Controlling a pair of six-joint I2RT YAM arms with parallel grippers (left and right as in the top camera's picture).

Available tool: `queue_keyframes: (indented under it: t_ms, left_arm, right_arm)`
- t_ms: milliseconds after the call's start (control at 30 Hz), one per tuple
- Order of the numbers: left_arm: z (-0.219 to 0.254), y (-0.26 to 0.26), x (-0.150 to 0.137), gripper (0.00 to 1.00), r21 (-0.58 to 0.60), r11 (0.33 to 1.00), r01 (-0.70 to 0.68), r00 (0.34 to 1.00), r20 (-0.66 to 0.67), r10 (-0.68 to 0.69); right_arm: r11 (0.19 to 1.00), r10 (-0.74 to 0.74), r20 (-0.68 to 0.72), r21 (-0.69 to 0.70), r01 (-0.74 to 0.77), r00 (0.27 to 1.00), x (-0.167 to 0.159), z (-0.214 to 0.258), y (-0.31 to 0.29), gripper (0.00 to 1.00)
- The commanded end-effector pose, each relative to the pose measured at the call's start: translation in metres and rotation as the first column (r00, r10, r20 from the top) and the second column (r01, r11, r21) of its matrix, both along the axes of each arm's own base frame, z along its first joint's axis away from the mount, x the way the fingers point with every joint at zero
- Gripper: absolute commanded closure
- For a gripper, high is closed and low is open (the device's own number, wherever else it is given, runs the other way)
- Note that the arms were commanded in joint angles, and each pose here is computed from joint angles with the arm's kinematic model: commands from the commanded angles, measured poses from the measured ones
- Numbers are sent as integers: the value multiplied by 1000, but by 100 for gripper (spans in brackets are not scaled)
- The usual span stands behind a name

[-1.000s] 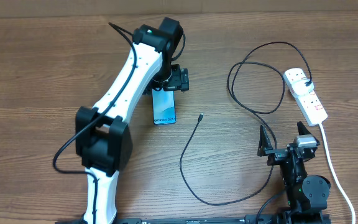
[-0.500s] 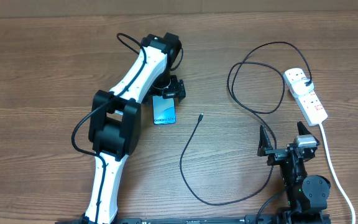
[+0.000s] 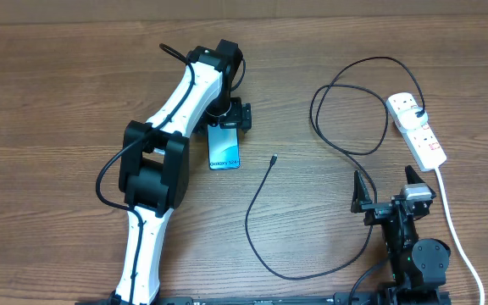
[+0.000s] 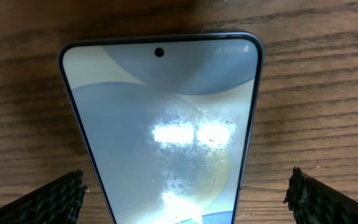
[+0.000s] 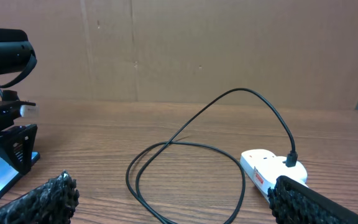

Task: Plug charger to phone and switch on socket
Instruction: 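Move the left gripper forward over the smartphone, then lower the left gripper and close it on the smartphone's sides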

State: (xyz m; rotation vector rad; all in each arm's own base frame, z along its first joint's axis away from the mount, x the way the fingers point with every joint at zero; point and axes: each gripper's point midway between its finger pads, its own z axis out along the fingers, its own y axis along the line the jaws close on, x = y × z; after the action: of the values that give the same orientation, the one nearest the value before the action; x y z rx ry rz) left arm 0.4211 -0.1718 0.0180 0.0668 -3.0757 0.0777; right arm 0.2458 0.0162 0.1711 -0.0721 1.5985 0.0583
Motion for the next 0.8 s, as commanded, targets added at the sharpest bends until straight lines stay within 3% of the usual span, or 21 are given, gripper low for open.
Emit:
queue_keyframes:
  t_ms: [0, 200, 433, 767]
  left_arm:
    - [-12, 4, -3, 0, 17, 999, 36, 999, -19, -36]
    - [-19, 15, -7, 1, 61, 998, 33, 999, -31, -31]
    - [-34, 5, -16, 1, 0, 1000, 10, 998, -61, -10]
    - [-58, 19, -29, 0, 59, 998, 3, 997, -83, 2]
  right_arm:
    - [1000, -12, 6, -4, 12, 1000, 0, -1, -2, 0]
    - [1000, -12, 6, -4, 12, 1000, 0, -1, -2, 0]
    - [1000, -12, 6, -4, 12, 1000, 0, -1, -2, 0]
    - [1000, -12, 6, -4, 12, 1000, 0, -1, -2, 0]
